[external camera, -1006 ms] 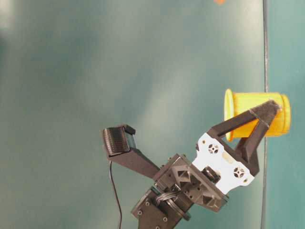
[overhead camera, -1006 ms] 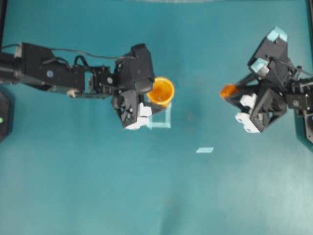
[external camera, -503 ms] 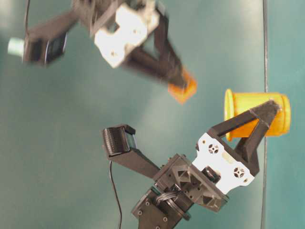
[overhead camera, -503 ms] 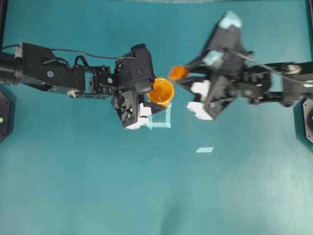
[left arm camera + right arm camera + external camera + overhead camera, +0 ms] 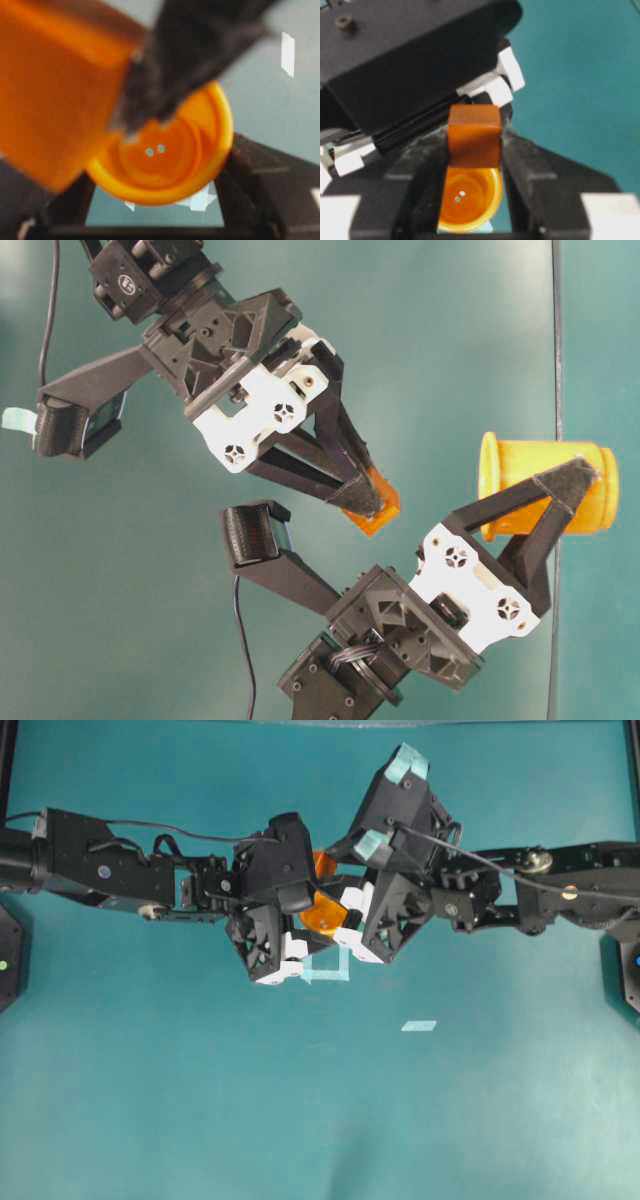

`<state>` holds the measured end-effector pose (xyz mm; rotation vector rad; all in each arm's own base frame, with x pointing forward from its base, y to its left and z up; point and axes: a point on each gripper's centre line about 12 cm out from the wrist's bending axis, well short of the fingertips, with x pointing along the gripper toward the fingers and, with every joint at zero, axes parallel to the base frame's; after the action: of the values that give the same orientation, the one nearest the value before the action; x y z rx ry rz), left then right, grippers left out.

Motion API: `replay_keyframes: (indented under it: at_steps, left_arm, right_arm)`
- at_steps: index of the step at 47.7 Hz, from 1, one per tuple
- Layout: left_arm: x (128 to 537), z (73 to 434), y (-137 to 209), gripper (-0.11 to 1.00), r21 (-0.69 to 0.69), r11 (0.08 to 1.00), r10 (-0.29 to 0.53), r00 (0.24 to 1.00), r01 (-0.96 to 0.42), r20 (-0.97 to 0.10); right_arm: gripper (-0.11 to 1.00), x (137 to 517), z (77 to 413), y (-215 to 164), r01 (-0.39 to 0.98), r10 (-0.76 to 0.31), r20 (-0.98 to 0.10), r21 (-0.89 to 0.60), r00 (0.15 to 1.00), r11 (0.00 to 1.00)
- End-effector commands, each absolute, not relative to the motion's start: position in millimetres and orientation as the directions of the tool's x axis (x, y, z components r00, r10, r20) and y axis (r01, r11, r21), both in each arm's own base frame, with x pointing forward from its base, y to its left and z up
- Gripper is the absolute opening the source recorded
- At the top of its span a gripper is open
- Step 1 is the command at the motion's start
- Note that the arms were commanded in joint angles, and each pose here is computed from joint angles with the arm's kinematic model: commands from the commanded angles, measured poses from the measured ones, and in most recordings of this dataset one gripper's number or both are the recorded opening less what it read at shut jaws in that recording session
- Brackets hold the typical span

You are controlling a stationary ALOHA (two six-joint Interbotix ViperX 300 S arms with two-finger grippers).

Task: Hold the block with right arm and the cup with left arm, then put the block into the cup.
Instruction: 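Lift the cube with the right gripper and move it above the cup, then open the right gripper to drop the cube into the cup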

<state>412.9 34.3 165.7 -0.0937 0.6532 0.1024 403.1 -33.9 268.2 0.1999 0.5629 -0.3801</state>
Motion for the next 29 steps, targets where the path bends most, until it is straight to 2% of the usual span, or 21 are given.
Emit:
replay_keyframes:
  at_steps: [1, 29]
  left_arm:
    - [418.8, 179.5, 33.5, 0.68, -0.053, 0.992, 0.065, 0.814, -0.116, -0.577]
    - [414.7, 182.5, 42.2, 0.68, -0.053, 0.989, 0.082, 0.803, -0.14, -0.591]
  right_arm:
    - [0.39, 404.8, 284.8, -34.2, 0.396, -0.293, -0.517, 0.098, 0.804, 0.913]
    - [0.39, 404.6, 284.9, -31.9, 0.397, -0.286, -0.52, 0.114, 0.805, 0.911]
